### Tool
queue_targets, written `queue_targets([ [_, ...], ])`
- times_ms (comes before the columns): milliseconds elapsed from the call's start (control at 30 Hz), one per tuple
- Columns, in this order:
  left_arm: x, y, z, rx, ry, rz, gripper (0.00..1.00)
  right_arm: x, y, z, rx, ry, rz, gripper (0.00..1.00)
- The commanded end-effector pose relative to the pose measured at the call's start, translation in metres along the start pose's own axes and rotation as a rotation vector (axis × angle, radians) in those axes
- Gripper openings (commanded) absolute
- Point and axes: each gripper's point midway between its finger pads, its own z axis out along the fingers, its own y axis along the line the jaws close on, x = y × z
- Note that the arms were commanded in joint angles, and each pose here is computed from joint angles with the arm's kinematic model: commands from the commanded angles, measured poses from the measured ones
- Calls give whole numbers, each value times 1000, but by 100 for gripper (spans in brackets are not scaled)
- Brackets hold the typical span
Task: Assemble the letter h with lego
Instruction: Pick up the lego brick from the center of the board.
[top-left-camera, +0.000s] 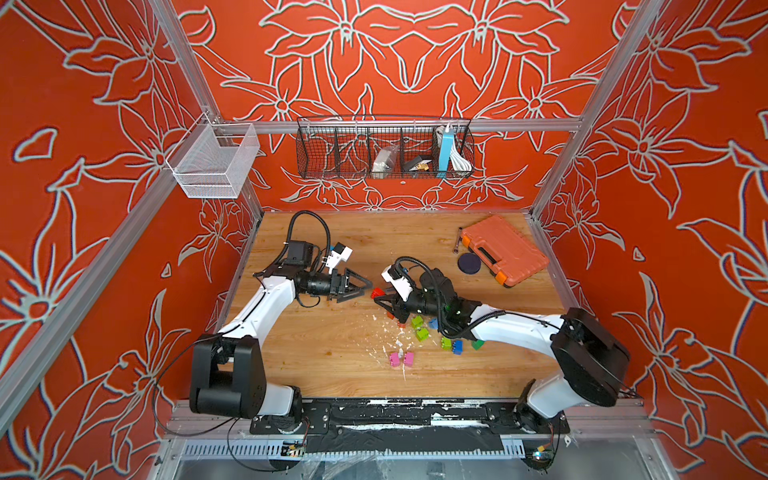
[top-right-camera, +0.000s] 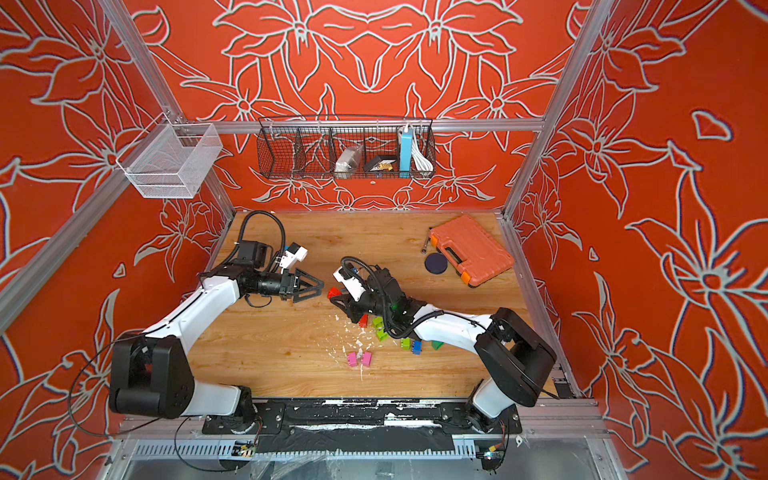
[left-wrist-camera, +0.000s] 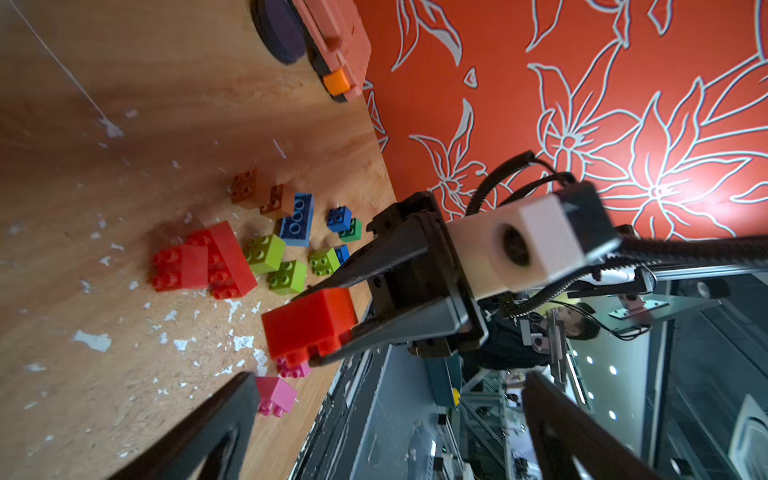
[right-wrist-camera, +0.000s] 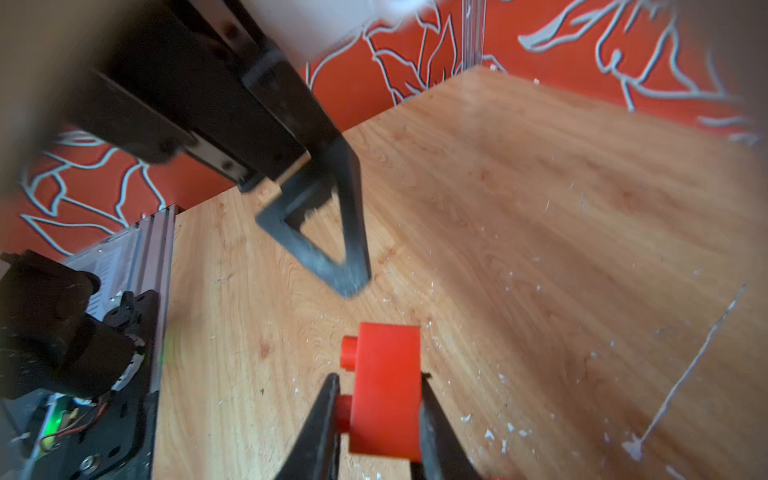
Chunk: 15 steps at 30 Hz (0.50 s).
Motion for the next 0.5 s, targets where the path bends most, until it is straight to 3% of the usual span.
queue_targets([
  [0, 1, -25, -14, -17, -28, 394, 100, 4, 16, -8, -124, 134, 190, 16],
  [100, 16, -38, -16, 10, 19, 739, 100, 6, 18, -11, -205, 228, 333, 11],
  [200, 21, -26, -14, -51, 69, 941, 99, 1, 17, -12, -272, 262, 484, 10],
  [333, 19, -16, -10, -92, 117, 1070, 98, -4, 22, -7, -307, 344, 602, 9],
  [467, 25, -7, -7, -86, 159, 1234, 95, -15, 26, -2, -353, 343, 677, 8],
])
